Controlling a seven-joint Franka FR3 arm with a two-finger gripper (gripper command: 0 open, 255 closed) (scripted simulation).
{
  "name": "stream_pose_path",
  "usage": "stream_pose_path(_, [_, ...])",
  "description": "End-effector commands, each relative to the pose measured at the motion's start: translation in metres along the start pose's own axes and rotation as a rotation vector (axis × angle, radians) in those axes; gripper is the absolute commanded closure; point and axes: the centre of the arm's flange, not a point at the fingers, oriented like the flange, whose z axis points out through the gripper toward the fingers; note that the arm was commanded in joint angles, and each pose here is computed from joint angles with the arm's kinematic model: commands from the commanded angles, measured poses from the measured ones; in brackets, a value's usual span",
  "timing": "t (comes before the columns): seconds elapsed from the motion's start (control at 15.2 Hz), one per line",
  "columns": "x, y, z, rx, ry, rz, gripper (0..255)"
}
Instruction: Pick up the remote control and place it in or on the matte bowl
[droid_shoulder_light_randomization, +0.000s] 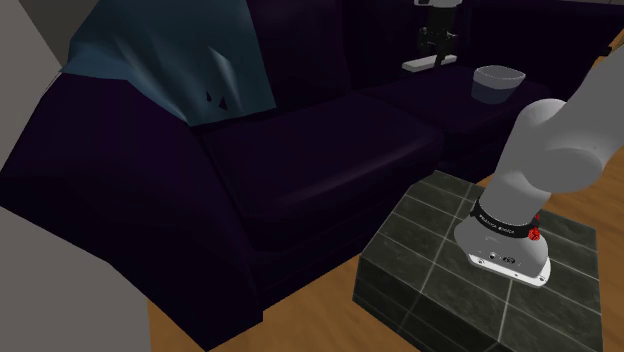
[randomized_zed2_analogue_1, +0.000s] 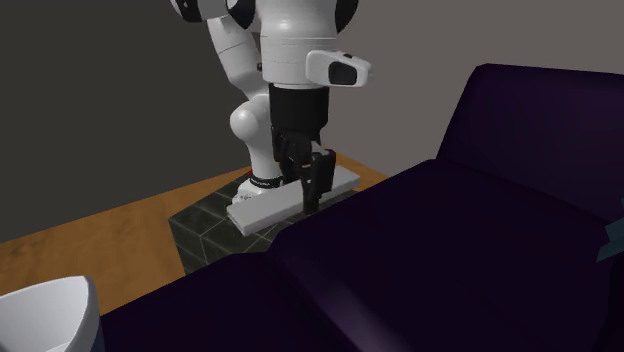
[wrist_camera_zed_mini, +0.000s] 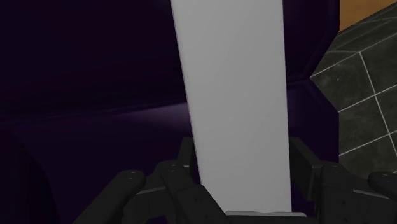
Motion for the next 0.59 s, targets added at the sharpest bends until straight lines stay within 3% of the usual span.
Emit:
stream_pose_path(0.0, [-0.028,-0.001,0.0,0.0,0.0,-0.001,255])
stream_pose_path(0.53, [-0.133,-0.007,0.003,0.0,0.0,-0.001,255])
